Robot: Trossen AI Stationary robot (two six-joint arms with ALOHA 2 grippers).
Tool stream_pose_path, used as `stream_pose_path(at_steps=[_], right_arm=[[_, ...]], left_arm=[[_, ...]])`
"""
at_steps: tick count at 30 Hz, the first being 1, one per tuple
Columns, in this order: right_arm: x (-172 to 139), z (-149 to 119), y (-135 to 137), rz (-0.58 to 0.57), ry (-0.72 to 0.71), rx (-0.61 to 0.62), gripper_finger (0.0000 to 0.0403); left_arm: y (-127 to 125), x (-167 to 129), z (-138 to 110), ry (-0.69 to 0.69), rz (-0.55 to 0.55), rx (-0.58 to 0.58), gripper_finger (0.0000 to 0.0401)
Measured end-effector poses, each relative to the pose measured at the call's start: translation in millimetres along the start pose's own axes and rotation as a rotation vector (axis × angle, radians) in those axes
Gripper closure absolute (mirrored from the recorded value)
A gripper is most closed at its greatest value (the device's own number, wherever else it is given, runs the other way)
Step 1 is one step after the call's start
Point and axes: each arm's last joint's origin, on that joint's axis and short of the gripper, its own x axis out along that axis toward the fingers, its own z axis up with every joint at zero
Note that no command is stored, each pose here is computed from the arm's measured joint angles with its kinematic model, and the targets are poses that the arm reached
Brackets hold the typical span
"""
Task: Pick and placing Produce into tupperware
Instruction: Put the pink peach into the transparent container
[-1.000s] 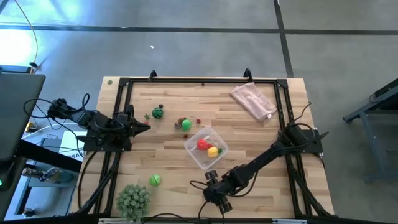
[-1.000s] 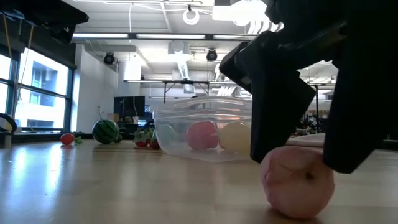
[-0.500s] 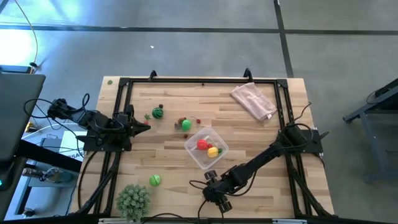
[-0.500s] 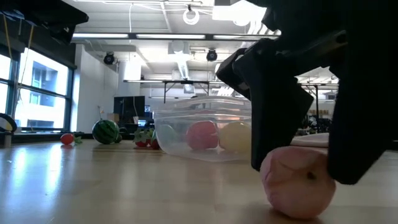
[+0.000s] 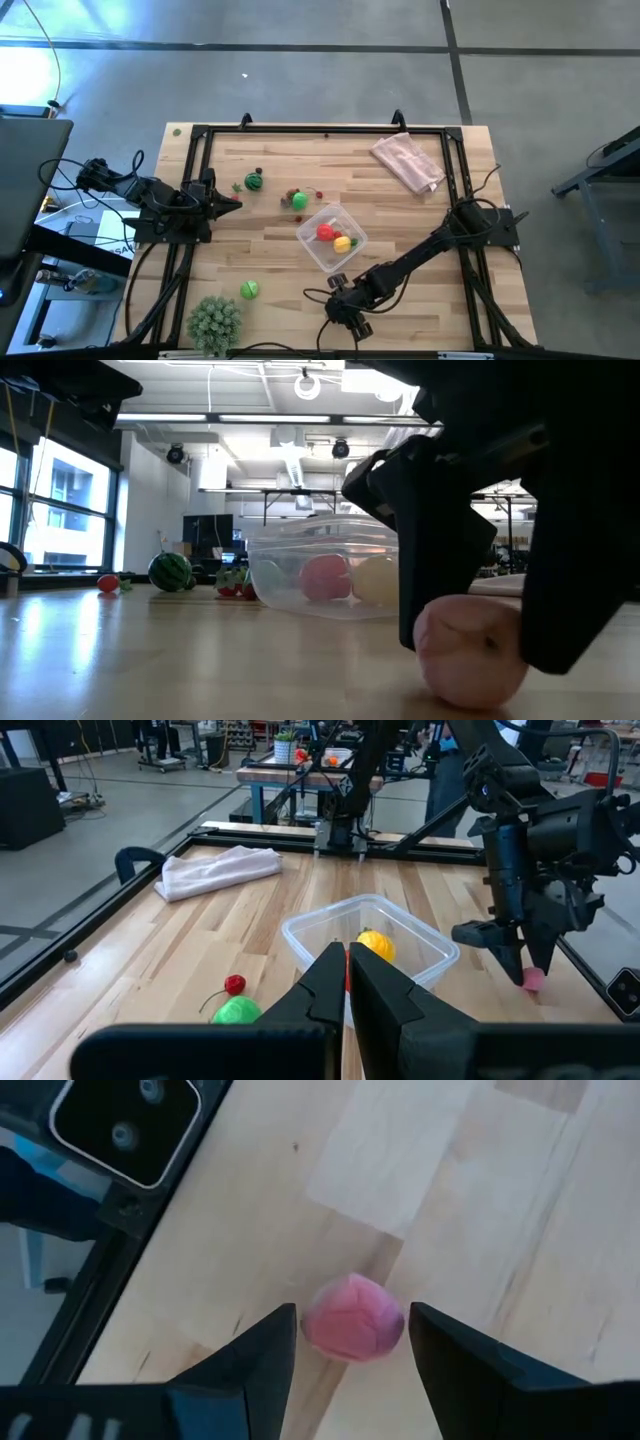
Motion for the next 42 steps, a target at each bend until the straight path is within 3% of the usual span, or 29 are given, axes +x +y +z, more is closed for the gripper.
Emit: stream_pose_path(at_steps=[14,25,35,42], right_arm=[[0,0,1,0.031,0.001,-0.005,0.0260],[0,0,1,0.030,0.001,-0.005,0.0265],[-1,2,0,-0.010,-0.007,-0.029,0.0265],[-14,17,1,-0.100,0.018,-0.072,0.0265]], left_arm=[[0,0,0,0.000,0.000,0.000,0.0393],[0,0,0,0.000,0.000,0.000,0.0394],[0,0,0,0.000,0.000,-0.001,0.0394],[0,0,0,0.000,0.000,0.000,0.0393]])
